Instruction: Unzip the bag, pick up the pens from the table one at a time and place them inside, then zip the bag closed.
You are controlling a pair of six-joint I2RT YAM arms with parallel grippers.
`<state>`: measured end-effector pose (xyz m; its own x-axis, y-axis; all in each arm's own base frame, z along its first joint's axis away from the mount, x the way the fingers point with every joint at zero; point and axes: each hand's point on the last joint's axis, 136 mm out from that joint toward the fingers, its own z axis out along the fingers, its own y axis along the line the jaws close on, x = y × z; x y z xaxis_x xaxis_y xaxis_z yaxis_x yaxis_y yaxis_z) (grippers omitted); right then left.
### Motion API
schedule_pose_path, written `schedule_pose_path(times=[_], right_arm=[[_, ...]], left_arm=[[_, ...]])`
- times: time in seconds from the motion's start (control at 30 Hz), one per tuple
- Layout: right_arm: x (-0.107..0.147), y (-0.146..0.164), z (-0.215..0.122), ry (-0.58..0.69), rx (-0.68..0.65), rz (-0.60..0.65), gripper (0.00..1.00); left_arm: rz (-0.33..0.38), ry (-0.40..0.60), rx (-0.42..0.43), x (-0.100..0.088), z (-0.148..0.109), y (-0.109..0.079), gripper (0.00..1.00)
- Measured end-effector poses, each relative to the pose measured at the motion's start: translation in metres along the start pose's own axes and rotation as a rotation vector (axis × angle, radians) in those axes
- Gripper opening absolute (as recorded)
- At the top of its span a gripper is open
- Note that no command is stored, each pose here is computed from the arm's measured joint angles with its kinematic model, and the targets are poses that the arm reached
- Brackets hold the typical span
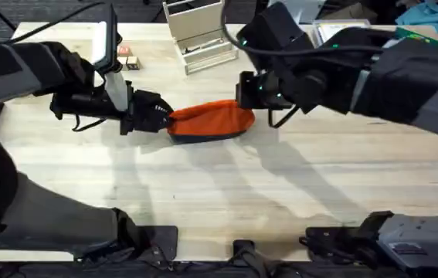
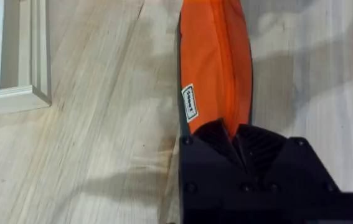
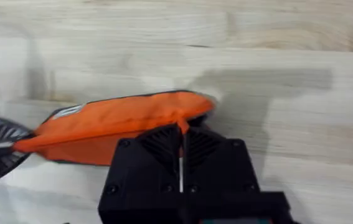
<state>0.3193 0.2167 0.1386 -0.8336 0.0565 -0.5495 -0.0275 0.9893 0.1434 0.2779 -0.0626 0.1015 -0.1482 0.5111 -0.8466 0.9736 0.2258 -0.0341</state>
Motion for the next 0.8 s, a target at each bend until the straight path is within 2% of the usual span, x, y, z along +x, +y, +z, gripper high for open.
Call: schedule_pose_path(times=[0.43, 0.8], right_arm=[[0.005, -0.048, 0.007, 0.113, 0.073, 0.091, 0.03], [0.011, -0.065, 0.018, 0.175, 0.098, 0.136, 0.032]], left_arm=[[0.011, -0.028, 0.013, -0.008, 0.004, -0.002, 0.044], [0.012, -0.044, 0.018, -0.011, 0.006, -0.003, 0.044]])
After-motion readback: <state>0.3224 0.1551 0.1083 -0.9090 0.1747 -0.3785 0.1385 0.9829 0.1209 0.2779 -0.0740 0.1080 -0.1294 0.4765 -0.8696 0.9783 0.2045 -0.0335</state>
